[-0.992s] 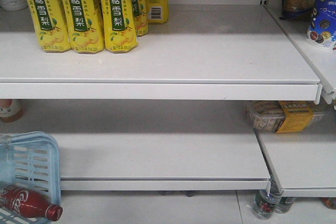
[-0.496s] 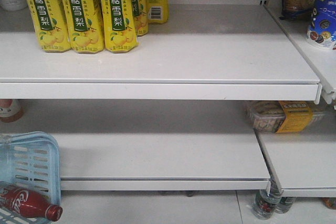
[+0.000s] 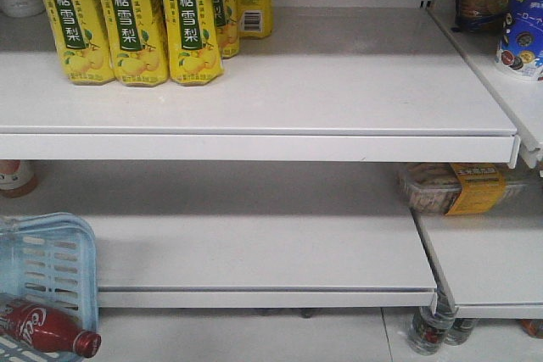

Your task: Place coke in basket with both arms

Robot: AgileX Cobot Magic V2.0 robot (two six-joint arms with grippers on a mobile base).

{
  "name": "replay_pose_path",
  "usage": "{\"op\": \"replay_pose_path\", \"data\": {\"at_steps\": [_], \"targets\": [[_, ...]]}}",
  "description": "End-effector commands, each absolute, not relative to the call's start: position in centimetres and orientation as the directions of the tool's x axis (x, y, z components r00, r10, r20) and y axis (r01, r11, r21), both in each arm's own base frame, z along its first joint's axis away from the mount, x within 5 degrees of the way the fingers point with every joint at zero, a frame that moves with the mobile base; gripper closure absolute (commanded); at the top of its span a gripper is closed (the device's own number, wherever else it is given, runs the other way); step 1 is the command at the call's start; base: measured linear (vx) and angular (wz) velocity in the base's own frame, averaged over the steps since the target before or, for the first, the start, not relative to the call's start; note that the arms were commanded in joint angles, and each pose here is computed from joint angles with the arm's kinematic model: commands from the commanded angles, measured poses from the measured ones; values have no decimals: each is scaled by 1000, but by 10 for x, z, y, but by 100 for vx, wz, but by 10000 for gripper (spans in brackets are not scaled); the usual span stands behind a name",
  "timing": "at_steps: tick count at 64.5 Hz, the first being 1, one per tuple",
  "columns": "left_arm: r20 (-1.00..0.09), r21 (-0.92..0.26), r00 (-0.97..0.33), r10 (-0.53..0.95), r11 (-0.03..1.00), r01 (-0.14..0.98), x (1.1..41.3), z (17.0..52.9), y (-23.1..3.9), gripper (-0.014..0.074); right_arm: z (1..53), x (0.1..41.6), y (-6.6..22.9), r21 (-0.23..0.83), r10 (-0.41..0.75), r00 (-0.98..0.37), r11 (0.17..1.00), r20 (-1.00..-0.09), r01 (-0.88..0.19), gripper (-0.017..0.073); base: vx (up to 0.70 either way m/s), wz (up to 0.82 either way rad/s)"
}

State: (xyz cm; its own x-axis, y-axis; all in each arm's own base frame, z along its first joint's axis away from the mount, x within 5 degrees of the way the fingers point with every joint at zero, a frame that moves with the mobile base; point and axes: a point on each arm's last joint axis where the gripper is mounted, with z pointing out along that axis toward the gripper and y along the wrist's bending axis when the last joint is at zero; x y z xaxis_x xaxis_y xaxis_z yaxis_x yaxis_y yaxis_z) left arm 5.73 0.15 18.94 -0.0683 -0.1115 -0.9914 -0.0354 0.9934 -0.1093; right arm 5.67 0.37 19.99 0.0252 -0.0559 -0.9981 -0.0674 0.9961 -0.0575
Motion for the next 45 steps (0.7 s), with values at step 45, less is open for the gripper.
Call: {"op": "replay_pose_path", "data": {"at_steps": [45], "targets": [[-987,-105,129,-101,994,-21,55,208,2,600,204,55,4,-63,-55,109,996,-992,-66,569,0,0]]}}
